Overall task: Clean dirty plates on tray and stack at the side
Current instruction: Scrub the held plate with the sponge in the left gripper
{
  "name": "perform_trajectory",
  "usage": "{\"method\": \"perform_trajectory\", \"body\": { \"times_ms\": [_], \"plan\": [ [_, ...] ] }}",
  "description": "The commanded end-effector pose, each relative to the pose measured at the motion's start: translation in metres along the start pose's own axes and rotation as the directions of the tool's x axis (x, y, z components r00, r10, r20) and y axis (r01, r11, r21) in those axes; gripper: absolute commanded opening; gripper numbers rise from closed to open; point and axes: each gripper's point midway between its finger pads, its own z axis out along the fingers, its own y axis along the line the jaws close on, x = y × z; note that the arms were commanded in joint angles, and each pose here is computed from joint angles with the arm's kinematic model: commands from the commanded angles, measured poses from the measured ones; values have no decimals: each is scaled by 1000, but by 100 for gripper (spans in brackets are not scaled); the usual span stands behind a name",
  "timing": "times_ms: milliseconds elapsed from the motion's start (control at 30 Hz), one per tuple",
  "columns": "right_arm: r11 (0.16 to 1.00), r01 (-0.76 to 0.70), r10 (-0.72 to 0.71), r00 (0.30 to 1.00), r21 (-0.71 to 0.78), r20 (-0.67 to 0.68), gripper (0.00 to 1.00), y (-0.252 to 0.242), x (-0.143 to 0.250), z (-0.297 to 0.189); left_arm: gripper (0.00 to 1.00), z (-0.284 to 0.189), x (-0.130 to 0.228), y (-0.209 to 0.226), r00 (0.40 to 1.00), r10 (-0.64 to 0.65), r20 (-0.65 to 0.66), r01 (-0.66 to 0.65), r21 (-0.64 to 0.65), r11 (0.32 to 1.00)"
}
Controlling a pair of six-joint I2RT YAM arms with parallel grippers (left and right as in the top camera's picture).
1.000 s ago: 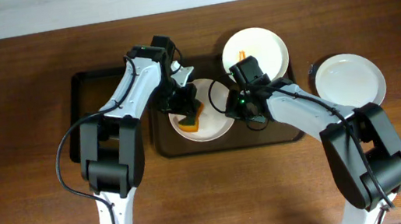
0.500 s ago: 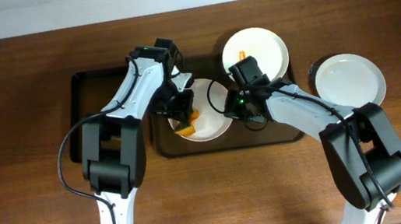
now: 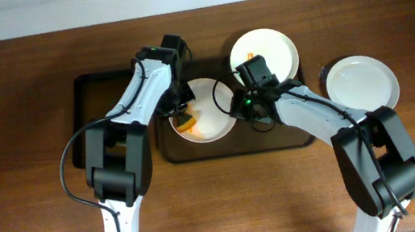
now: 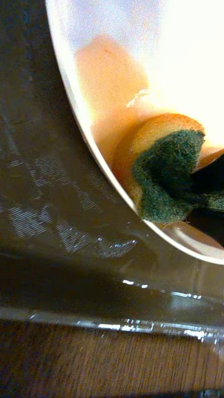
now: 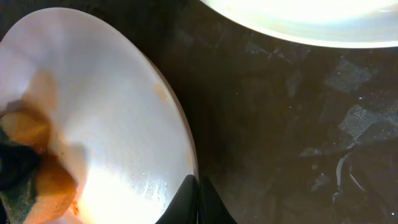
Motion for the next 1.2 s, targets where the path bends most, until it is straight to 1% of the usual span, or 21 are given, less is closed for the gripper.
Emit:
{"method": "perform_trajectory", "body": {
  "times_ms": [0, 100, 200, 267, 300, 333, 367, 400, 433, 467, 500, 533, 667, 733, 833, 900, 967, 1000, 1067, 1100, 1167],
  "plan": [
    [1000, 0, 0, 1000, 28, 1, 4, -6, 0, 4, 0, 12, 17, -8, 990, -68, -124, 78, 78, 994],
    [1000, 1, -1, 1000, 23, 7, 4, -5, -1, 4, 0, 10, 31, 2, 941, -284, -181, 288, -5, 957],
    [999, 32, -31, 998, -20, 60, 6, 3, -14, 14, 0, 9, 35, -2, 923, -321, -210, 329, 3, 944],
    [999, 32, -30, 997, -28, 65, 23, 1, -16, 34, 0, 9, 35, -3, 924, -321, -210, 329, 3, 944],
    [998, 36, -32, 997, -52, 63, 27, 4, -16, 41, 0, 9, 35, -2, 923, -321, -210, 329, 3, 944],
    [997, 33, -30, 998, -63, 54, 22, 5, -14, 46, 0, 9, 36, -3, 923, -321, -214, 329, 5, 944],
    [997, 33, -30, 998, -63, 50, 11, 5, -13, 46, 0, 9, 38, -4, 920, -321, -223, 330, 6, 944],
    [997, 33, -30, 999, -76, 39, 4, 7, -11, 46, 0, 8, 41, -5, 916, -321, -242, 333, 8, 943],
    [996, 32, -29, 999, -77, 32, 4, 7, -10, 46, 0, 7, 47, -3, 906, -335, -258, 344, -11, 939],
    [997, 31, -29, 999, -76, 30, 4, 6, -9, 46, 0, 6, 54, 0, 883, -387, -267, 388, -54, 920],
    [997, 30, -28, 999, -74, 28, 4, 6, -9, 46, 0, 6, 59, 5, 850, -464, -248, 449, -115, 886],
    [997, 30, -28, 999, -76, 25, 4, 6, -8, 46, 0, 6, 62, 5, 836, -500, -225, 479, -141, 866],
    [995, -28, 26, 999, -92, -20, 4, -2, -8, 44, 0, 7, 63, -1, 836, -504, -217, 486, -132, 864],
    [995, -28, 26, 999, -92, -22, 4, -2, -8, 44, 0, 8, 57, 6, 832, -530, -163, 509, -154, 847],
    [995, -27, 25, 999, -92, -22, 4, -2, -8, 44, 0, 12, 26, 11, 858, -514, -6, 510, -120, 852],
    [995, -27, 25, 999, -92, -22, 4, -2, -8, 44, 0, 12, 1, 12, 857, -504, 108, 513, -80, 855],
    [995, -27, 25, 999, -92, -22, 4, -2, -8, 44, 0, 11, -18, 12, 852, -485, 195, 503, -50, 863],
    [995, -27, 25, 999, -92, -22, 4, -2, -8, 44, 0, 10, -21, 11, 858, -470, 205, 488, -45, 872],
    [995, -27, 25, 999, -92, -22, 4, -2, -8, 44, 0, 10, -28, 5, 888, -406, 217, 421, -25, 907],
    [995, -27, 26, 999, -92, -21, 4, -2, -8, 44, 0, 9, -34, -1, 918, -324, 229, 337, -17, 941],
    [995, -27, 25, 999, -92, -22, 4, -2, -8, 44, 0, 8, -42, -7, 941, -230, 250, 239, -6, 971]
  ]
}}
